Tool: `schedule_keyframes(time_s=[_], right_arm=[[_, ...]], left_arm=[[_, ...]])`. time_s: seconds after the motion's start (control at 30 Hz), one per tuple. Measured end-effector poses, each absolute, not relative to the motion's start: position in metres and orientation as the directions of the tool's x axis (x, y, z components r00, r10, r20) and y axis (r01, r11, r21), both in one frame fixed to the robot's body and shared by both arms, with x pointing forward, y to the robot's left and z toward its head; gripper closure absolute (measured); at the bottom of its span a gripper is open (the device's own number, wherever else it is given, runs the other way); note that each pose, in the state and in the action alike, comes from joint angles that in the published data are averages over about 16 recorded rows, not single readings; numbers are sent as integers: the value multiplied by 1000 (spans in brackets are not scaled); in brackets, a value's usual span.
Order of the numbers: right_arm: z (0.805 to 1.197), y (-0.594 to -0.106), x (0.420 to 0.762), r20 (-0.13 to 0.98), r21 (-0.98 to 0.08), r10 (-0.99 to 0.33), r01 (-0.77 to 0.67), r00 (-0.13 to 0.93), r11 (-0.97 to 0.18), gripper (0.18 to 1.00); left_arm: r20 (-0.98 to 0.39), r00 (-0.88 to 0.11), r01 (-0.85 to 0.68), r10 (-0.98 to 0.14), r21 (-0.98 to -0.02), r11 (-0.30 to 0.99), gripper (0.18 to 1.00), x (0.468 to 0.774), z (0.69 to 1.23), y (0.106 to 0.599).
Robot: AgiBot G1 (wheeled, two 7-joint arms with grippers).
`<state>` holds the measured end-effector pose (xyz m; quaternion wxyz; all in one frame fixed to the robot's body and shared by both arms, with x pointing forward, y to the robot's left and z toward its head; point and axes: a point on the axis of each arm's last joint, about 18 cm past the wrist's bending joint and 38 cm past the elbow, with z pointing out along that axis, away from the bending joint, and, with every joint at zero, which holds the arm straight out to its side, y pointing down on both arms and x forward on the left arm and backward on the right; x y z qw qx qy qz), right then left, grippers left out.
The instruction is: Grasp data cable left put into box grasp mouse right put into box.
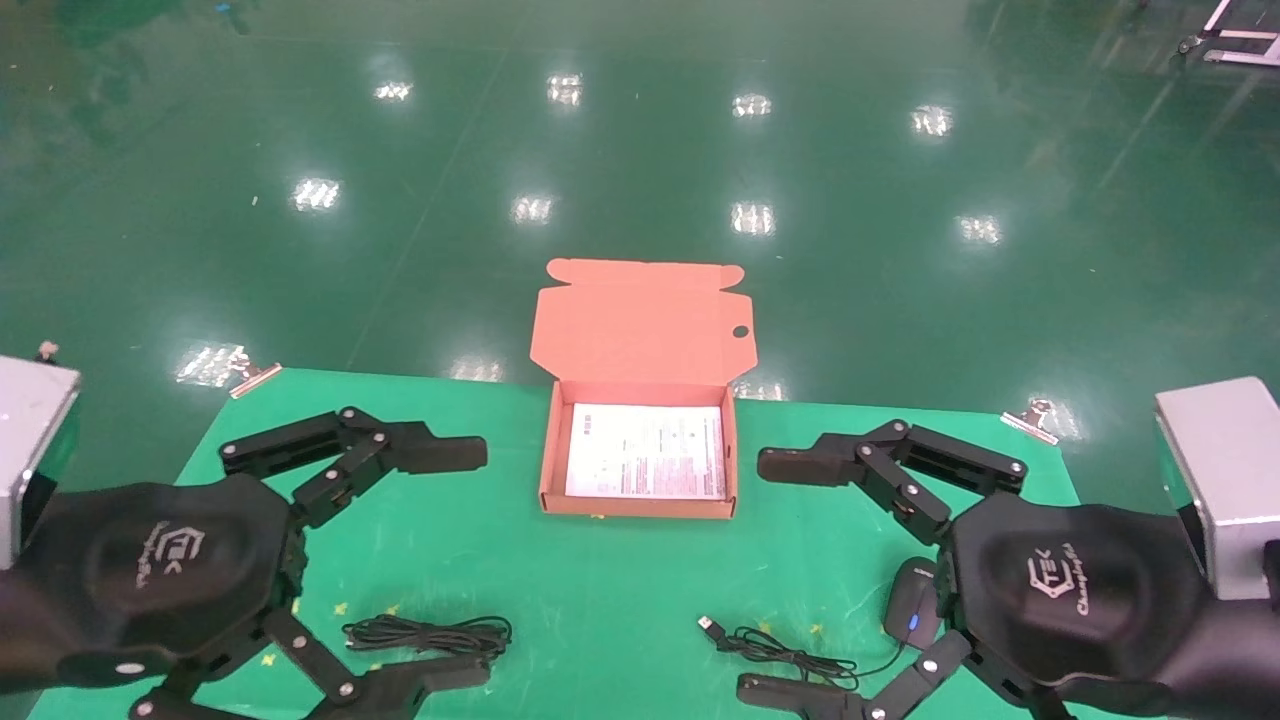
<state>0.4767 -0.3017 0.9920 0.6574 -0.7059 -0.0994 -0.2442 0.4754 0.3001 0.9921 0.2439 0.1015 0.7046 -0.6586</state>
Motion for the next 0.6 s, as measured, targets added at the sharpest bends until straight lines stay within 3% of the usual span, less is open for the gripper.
schedule_keyframes(time_s=[0.6], right_arm=[[992, -302, 477, 476, -879, -180, 462, 861, -115, 179]], left_arm=[[-478, -860, 465, -176, -878, 113, 183, 475, 992, 300]])
